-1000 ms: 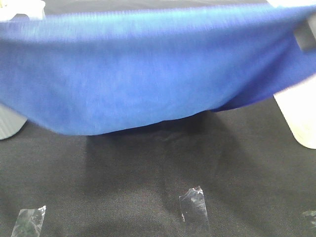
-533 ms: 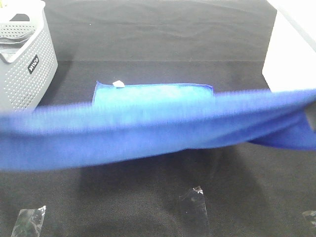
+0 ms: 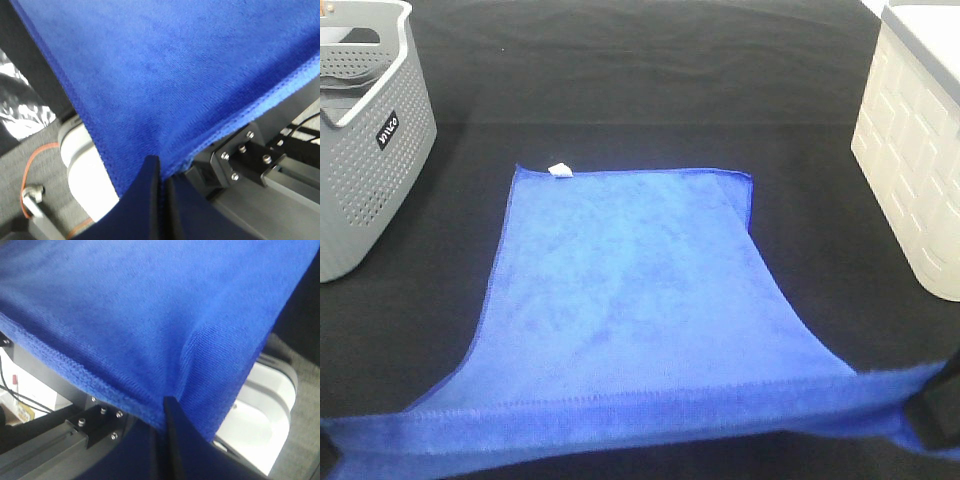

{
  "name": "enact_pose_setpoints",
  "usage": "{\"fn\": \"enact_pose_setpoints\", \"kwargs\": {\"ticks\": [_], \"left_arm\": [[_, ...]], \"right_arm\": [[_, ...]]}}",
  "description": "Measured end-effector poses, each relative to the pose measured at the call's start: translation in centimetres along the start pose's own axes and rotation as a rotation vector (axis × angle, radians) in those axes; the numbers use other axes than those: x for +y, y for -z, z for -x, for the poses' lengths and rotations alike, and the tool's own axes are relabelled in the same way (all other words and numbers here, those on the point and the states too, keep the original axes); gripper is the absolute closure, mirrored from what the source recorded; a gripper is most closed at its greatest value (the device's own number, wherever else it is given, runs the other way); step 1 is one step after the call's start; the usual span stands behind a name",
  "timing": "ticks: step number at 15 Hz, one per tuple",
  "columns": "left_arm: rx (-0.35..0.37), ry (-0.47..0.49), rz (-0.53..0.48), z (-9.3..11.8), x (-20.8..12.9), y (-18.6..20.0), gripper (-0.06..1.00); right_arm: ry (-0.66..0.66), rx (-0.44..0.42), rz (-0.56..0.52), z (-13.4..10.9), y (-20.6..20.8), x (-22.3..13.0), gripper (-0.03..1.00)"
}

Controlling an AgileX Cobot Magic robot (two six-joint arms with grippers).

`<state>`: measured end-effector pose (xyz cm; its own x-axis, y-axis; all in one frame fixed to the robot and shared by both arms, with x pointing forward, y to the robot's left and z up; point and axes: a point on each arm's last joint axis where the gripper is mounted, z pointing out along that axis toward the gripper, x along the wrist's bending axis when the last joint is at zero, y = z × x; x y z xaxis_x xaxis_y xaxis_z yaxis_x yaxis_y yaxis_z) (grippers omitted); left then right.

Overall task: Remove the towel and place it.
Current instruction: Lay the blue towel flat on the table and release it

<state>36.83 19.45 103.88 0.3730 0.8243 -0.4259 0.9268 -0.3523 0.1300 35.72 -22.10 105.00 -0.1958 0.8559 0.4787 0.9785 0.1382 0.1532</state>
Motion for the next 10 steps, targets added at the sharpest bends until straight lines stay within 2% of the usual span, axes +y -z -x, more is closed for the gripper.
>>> {"fn": "enact_pose_setpoints", "kwargs": {"ticks": [6,10], "left_arm": [[-0.012,0.005,-0.197,-1.3,2.1,-3.9,0.94],[-0.034,-0.002,-0.320,-2.2,2.9,-6.3,0.94]], "right_arm": [[-0.074,-0.035,-0.200,2.2,-4.0,-0.7,0.94],[-0.077,-0.046,-0.269,2.8,-5.1,-0.2,0.94]]}}
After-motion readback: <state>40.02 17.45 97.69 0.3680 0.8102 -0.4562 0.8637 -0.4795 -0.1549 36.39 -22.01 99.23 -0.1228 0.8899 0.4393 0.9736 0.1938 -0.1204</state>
